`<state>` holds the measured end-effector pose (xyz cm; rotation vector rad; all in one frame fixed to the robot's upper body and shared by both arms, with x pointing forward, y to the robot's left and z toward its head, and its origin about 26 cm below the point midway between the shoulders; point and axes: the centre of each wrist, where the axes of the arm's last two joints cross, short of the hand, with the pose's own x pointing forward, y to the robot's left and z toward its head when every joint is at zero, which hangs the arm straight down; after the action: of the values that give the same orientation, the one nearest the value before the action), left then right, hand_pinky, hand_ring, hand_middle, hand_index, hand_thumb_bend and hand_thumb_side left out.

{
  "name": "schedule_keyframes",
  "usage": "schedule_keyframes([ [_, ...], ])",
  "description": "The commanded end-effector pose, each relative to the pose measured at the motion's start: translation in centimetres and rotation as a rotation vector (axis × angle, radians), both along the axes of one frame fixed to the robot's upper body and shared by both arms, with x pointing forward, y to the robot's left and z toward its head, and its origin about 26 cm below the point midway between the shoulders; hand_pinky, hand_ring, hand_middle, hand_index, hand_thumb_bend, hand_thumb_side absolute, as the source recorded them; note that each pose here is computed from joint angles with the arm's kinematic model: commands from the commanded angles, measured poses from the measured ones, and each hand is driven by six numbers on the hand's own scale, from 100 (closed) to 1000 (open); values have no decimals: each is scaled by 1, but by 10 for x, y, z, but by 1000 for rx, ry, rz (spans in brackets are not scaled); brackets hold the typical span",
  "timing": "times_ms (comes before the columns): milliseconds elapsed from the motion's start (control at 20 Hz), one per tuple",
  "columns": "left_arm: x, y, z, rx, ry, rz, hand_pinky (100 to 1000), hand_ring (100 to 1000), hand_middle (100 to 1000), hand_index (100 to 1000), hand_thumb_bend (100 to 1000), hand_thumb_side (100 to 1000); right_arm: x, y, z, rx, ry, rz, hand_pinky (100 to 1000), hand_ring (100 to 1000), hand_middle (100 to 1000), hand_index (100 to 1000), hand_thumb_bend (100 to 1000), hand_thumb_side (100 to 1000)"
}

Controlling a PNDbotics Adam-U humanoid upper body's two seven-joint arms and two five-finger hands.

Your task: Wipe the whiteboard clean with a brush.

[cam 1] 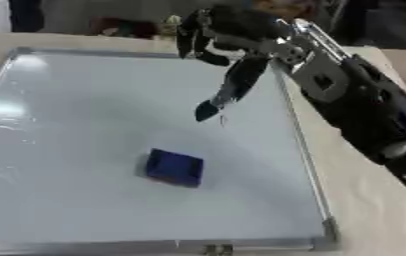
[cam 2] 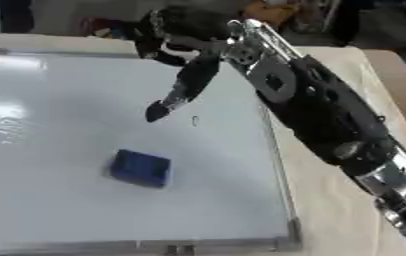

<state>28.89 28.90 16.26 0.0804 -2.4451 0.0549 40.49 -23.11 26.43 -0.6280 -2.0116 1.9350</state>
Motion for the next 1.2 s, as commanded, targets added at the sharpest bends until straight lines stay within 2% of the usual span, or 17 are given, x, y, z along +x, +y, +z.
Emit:
schedule_keyframes([
  [50, -2, 1, 7, 21, -20, -10, 372, 433, 427, 505, 100, 905, 2, 1, 4, -8, 32, -12, 713, 639, 542, 166, 758, 907],
  [250, -2, 1, 7, 23, -19, -12, 372, 433, 427, 505, 100, 905, 1, 10, -3, -22, 93, -29, 725, 675, 565, 168, 759, 905],
  [350, -2, 1, 7, 23, -19, -11, 372, 433, 427, 504, 100, 906, 0, 15, -6, -30, 115, -35, 735, 712, 611, 165, 759, 891],
  [600, -2, 1, 7, 26, -15, -10, 372, 433, 427, 502, 100, 908, -5, 22, -18, -20, 175, -39, 730, 736, 681, 147, 758, 847],
  [750, -2, 2, 7, 28, -13, -6, 372, 433, 427, 501, 100, 909, -9, 25, -27, -15, 198, -38, 720, 725, 677, 129, 764, 813],
  [1050, -2, 3, 7, 32, -7, -1, 373, 433, 427, 501, 100, 912, -17, 32, -38, 6, 212, -20, 720, 718, 676, 117, 812, 633],
  [1200, -2, 3, 7, 34, -5, 2, 373, 433, 427, 501, 100, 912, -20, 34, -45, 8, 218, -13, 720, 718, 666, 119, 827, 599],
])
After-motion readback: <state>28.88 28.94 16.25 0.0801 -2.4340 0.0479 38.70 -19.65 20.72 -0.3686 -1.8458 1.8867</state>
